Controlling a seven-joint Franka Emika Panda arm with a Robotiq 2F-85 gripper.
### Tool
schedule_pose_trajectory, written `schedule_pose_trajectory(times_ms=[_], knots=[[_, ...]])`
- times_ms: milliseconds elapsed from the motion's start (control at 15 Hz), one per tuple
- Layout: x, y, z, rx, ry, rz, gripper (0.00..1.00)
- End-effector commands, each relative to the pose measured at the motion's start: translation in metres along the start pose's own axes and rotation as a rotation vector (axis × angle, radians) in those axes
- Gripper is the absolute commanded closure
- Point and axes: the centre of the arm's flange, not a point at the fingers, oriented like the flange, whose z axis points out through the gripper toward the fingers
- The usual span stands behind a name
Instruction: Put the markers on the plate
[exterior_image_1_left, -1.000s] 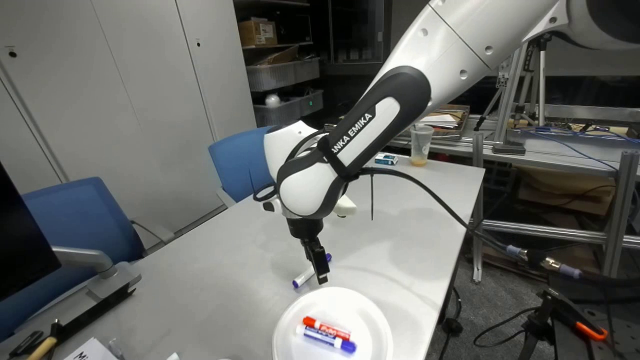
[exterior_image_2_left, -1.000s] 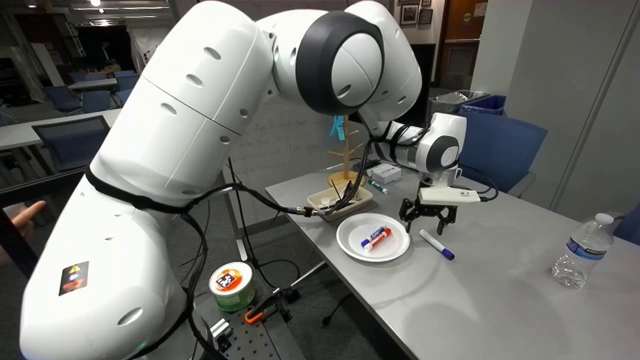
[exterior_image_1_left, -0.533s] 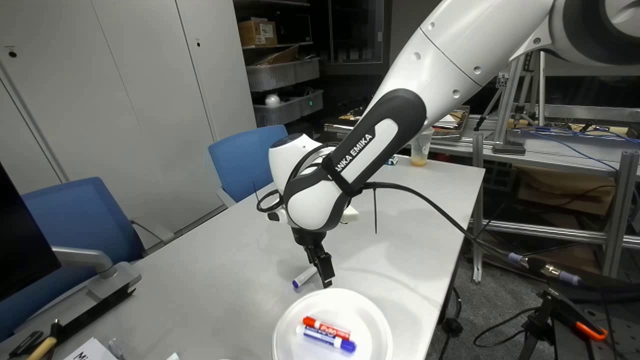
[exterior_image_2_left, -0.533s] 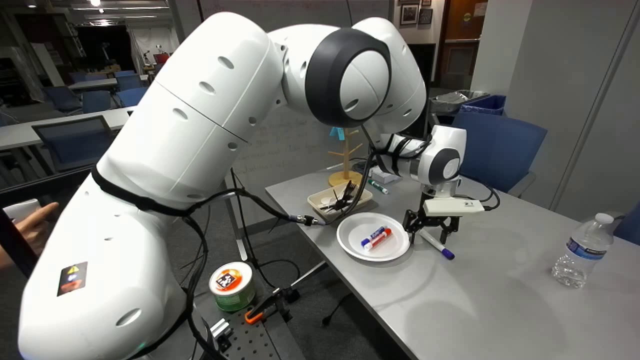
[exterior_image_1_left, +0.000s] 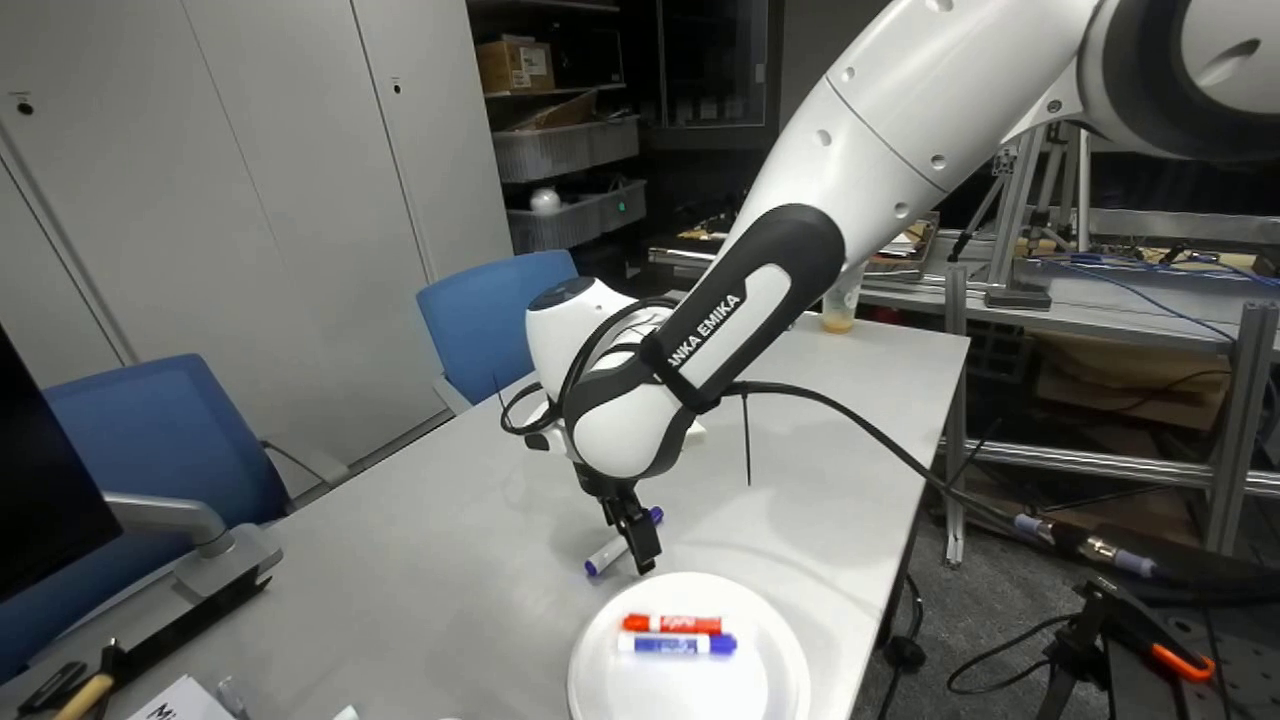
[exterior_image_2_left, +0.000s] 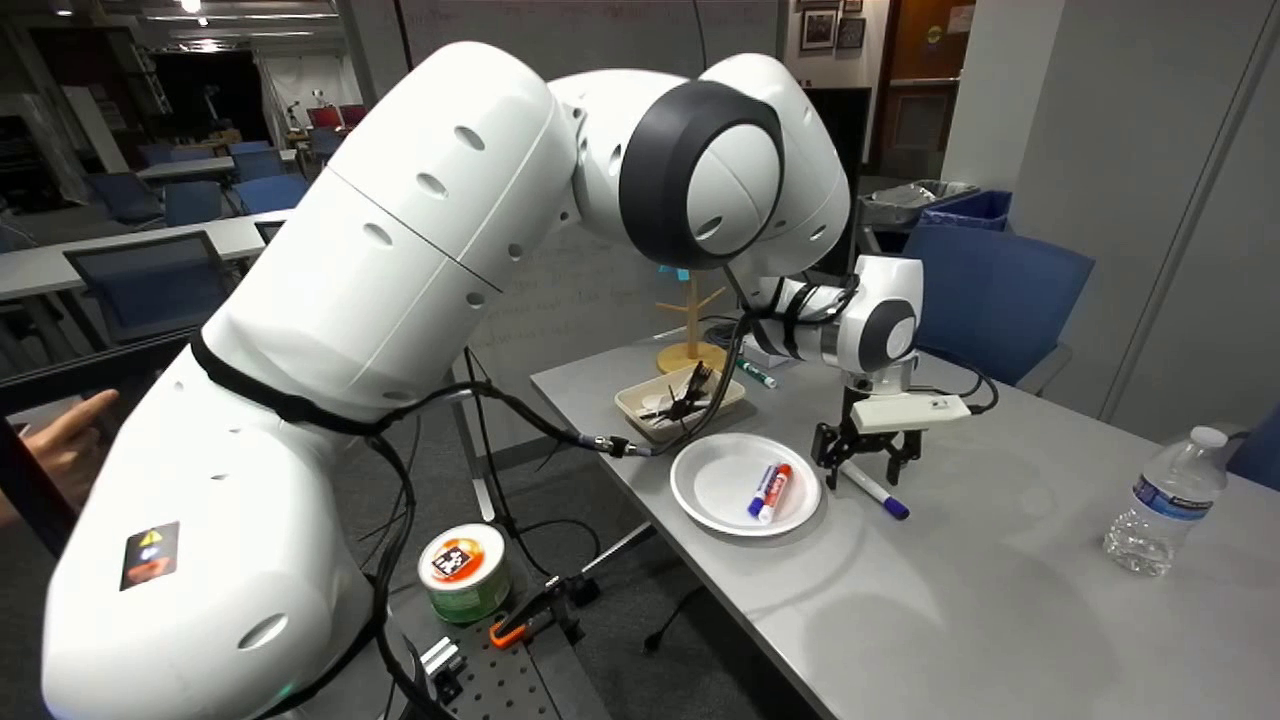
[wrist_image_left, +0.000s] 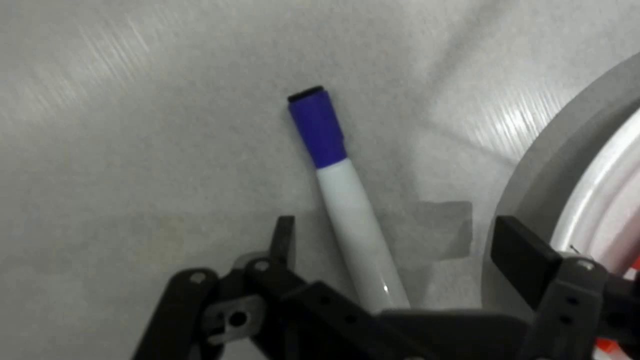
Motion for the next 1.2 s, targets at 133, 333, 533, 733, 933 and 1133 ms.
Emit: schedule_pose_trajectory(times_ms=[133, 333, 533, 733, 933, 1133], knots=[[0.003, 0.020, -0.008, -0.041, 0.008, -0.015, 0.00], [0.001, 0.025, -0.001, -0.051, -0.002, -0.003, 0.02], [0.003, 0.024, 0.006, -0.047, -0.007, -0.002, 0.29], [0.004, 0.023, 0.008, -0.046, -0.008, -0.003, 0.53], [0.004, 0.027, 0.004, -0.049, 0.001, 0.009, 0.75], [0.001, 0.025, -0.004, -0.054, -0.001, 0.022, 0.98]])
